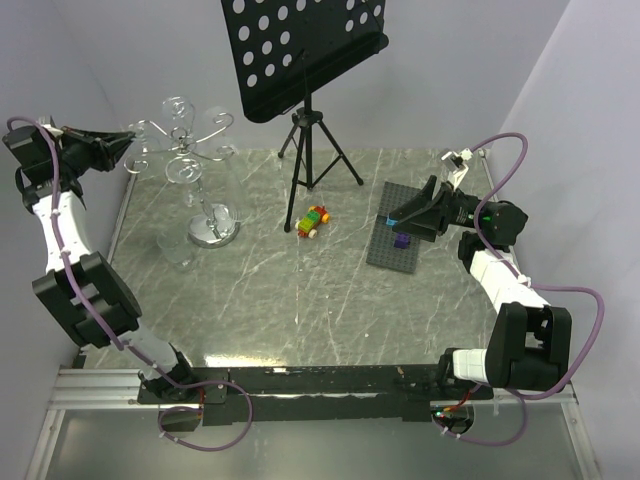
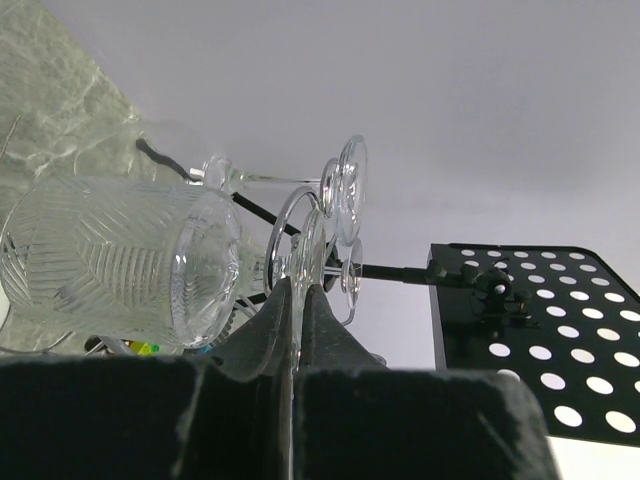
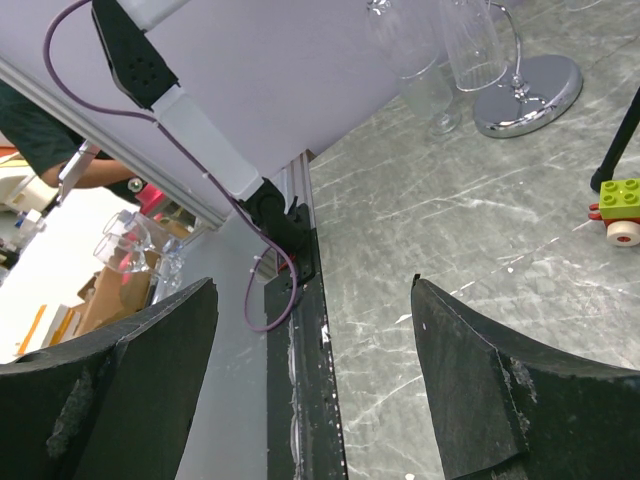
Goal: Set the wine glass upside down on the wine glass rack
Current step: Turn the wine glass upside down at the wine rack.
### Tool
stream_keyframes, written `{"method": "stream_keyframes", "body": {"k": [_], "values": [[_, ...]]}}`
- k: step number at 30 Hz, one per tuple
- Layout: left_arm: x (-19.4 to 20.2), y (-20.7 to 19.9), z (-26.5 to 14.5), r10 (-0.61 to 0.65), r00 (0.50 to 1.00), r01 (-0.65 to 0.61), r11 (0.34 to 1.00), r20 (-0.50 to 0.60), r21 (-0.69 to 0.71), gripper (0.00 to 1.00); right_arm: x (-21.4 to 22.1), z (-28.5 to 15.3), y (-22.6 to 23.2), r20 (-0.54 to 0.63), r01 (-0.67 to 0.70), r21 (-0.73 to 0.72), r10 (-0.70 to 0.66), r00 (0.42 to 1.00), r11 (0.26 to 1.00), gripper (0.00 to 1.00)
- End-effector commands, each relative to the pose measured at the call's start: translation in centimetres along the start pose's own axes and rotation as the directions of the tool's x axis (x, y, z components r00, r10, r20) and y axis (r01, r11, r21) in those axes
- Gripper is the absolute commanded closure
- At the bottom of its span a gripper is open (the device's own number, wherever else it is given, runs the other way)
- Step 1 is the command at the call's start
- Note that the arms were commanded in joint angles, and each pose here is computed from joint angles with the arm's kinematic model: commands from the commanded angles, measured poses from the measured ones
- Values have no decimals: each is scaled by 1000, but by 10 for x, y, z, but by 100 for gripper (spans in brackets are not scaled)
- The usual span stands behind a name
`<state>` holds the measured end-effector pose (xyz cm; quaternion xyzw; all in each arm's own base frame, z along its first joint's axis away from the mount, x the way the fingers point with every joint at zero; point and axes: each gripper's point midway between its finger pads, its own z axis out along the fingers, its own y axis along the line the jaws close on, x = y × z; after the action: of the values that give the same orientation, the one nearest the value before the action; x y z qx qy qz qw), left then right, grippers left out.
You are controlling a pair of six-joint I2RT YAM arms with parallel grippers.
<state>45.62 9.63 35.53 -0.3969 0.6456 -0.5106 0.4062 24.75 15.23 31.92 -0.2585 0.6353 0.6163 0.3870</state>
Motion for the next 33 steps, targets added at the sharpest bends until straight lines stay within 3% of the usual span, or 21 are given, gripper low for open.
{"method": "stream_keyframes", "body": {"k": [1, 4, 10, 19, 27, 33], "values": [[19, -29, -16, 55, 998, -53, 996, -27, 72, 98, 39, -15, 19, -239, 385, -95, -397, 886, 918, 16], [22, -23, -16, 43, 999, -41, 997, -23, 60, 90, 38, -15, 19, -237, 387, -95, -398, 886, 917, 16], [20, -21, -19, 61, 998, -61, 998, 8, 19, 57, 38, -15, 20, -237, 392, -96, -404, 884, 915, 16], [4, -18, -30, 135, 986, -126, 988, 94, -94, 31, 37, -15, 22, -235, 398, -97, -409, 882, 912, 16], [-2, -11, -55, 227, 956, -184, 957, 184, -222, 19, 35, -14, 21, -240, 396, -100, -408, 881, 913, 16], [-12, -14, -91, 333, 893, -218, 909, 302, -356, 16, 37, -13, 19, -245, 381, -108, -396, 885, 918, 16]]}}
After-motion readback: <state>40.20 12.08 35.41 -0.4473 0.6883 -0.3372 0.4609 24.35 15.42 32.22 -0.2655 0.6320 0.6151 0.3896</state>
